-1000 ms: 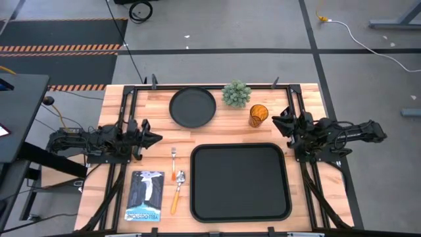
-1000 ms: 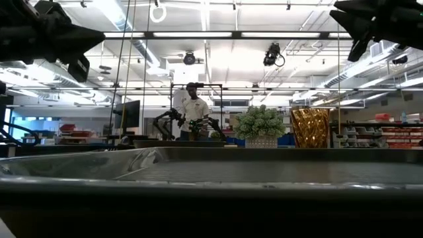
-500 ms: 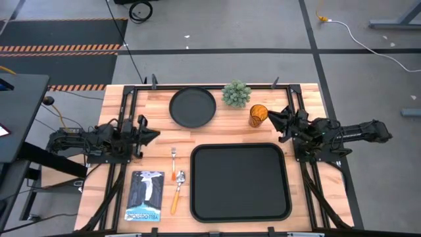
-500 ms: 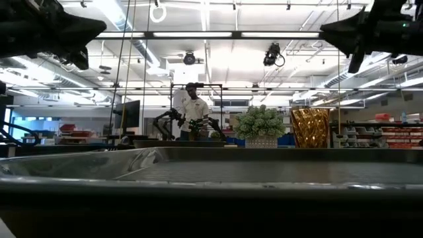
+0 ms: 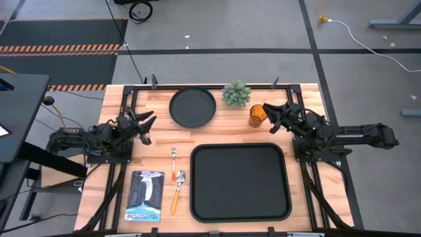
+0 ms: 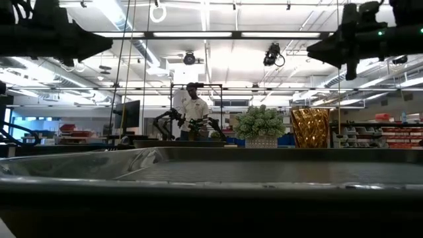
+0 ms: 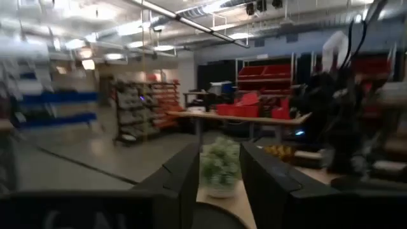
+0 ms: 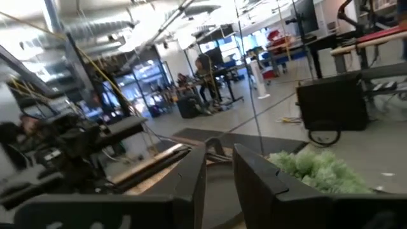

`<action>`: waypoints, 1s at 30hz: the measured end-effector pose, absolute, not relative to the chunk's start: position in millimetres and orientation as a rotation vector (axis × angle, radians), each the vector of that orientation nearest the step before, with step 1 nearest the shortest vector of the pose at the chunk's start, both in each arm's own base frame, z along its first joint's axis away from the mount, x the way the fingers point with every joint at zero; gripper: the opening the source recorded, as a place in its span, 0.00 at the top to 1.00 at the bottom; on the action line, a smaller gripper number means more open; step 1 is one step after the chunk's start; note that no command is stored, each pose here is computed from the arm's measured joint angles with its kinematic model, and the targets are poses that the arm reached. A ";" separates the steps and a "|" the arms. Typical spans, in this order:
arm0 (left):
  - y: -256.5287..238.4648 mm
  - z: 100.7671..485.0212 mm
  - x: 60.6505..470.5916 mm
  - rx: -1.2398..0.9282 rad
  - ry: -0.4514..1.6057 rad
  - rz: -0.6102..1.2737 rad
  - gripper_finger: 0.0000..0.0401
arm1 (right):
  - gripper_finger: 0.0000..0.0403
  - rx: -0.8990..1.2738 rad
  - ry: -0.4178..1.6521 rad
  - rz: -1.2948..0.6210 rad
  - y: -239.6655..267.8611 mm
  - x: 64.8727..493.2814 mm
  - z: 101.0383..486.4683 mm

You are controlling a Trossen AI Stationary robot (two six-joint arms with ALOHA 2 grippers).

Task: Pick and place plate/cup/fork/spoon on tray
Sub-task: Put the orange cup on the top right of the black tray

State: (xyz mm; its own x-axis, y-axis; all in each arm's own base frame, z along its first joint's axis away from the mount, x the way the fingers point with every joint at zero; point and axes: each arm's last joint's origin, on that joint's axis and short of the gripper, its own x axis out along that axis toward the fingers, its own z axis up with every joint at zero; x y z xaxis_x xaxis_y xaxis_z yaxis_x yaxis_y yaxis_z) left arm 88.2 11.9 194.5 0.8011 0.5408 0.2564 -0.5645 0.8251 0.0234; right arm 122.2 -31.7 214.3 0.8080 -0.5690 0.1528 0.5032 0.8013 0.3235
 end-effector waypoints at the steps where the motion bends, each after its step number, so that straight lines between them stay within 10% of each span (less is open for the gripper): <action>1: 11.7 195.2 88.1 0.123 -0.246 0.591 0.67 | 0.79 0.266 -0.236 -0.586 -32.2 123.8 217.9; 12: 1.7 197.8 91.4 0.133 -0.320 0.216 0.68 | 0.79 0.191 -0.051 -0.642 -36.4 142.3 239.8; 30: 2.9 198.0 91.1 -0.031 -0.338 0.232 0.68 | 0.58 0.157 0.249 -0.686 -57.2 174.1 267.6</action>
State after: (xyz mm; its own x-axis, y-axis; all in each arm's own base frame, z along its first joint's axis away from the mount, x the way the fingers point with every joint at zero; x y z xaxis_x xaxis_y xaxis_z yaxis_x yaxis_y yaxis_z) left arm 91.1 2.9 198.0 0.9170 0.2310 0.3252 -0.2206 0.9729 -0.0691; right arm 174.1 -57.2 267.6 0.7457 -0.6055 -0.2780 0.6429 0.7635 0.0615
